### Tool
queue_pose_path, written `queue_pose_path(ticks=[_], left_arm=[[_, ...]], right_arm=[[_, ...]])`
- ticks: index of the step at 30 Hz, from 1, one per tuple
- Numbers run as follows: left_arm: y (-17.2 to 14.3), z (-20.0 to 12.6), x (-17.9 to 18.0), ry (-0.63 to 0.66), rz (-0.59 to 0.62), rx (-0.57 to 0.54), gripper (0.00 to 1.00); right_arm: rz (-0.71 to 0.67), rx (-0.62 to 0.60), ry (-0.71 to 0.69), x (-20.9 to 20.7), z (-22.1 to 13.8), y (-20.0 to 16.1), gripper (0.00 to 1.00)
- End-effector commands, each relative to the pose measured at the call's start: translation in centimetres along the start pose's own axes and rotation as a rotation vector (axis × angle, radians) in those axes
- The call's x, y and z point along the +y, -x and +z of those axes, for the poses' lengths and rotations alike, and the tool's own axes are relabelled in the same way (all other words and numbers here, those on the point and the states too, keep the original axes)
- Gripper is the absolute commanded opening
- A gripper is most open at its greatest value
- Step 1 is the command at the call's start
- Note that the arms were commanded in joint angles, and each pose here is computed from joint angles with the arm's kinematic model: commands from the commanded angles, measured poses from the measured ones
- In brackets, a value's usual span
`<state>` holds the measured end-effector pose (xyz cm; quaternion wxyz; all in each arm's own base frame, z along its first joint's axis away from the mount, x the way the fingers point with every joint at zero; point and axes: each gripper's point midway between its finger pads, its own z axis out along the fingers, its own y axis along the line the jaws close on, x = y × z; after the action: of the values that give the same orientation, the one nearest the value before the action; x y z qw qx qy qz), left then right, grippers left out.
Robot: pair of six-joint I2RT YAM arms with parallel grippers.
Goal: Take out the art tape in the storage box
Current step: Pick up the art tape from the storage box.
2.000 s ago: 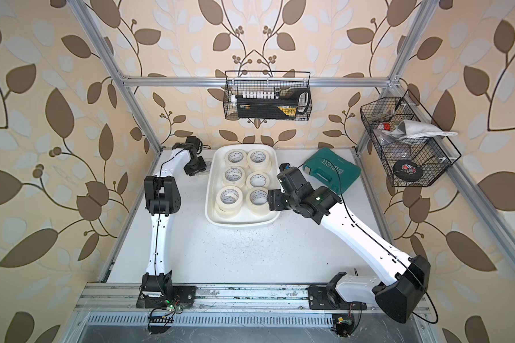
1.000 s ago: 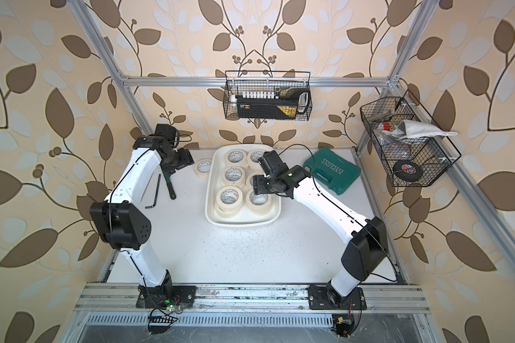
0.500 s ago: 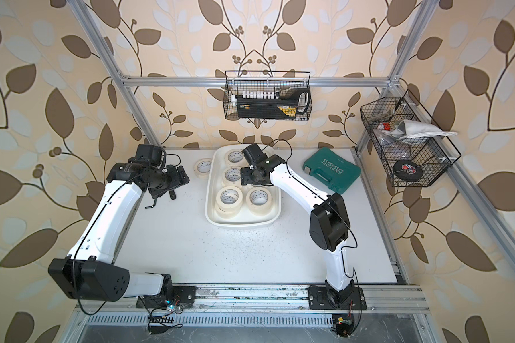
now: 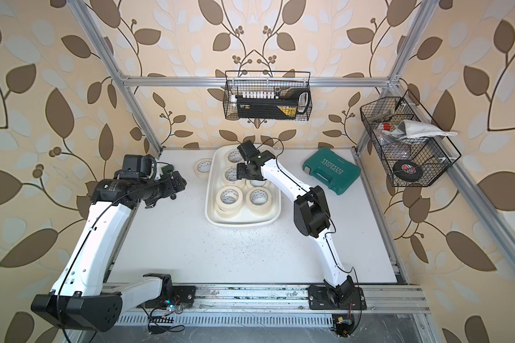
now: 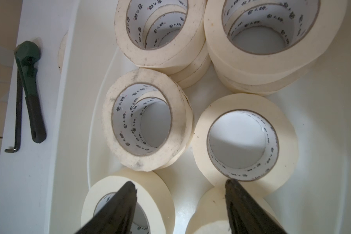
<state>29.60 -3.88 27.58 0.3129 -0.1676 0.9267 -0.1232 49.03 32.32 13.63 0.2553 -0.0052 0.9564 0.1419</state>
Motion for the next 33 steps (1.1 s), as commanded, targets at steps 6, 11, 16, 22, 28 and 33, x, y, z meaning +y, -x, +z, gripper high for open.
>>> queue_pose_path(ticks=[6, 11, 16, 22, 28, 33], left_arm=[[-0.2, -0.8, -0.5, -0.038, 0.022, -0.023, 0.99], [-0.6, -0.2, -0.3, -0.033, 0.015, -0.005, 0.99], [-0.9, 0.5, -0.5, -0.041, 0.001, 0.029, 0.99], [-0.3, 0.0, -0.3, -0.017, 0.027, 0.012, 0.99], [-0.3, 0.3, -0.4, -0.019, 0.027, 0.020, 0.99], [-0.3, 0.3, -0.6, -0.025, 0.025, 0.024, 0.99]], right_arm=[[0.055, -0.001, 0.014, 0.1, 2.2, 1.0, 0.70], [0.066, 0.009, 0.016, 0.1, 3.9, 0.8, 0.67], [0.096, 0.028, 0.009, -0.2, 5.7, 0.4, 0.60], [0.149, 0.044, 0.024, -0.9, 7.1, 0.6, 0.43], [0.158, 0.048, 0.029, -1.1, 7.7, 0.5, 0.37], [0.168, 0.055, 0.037, -1.3, 7.9, 0.5, 0.32]])
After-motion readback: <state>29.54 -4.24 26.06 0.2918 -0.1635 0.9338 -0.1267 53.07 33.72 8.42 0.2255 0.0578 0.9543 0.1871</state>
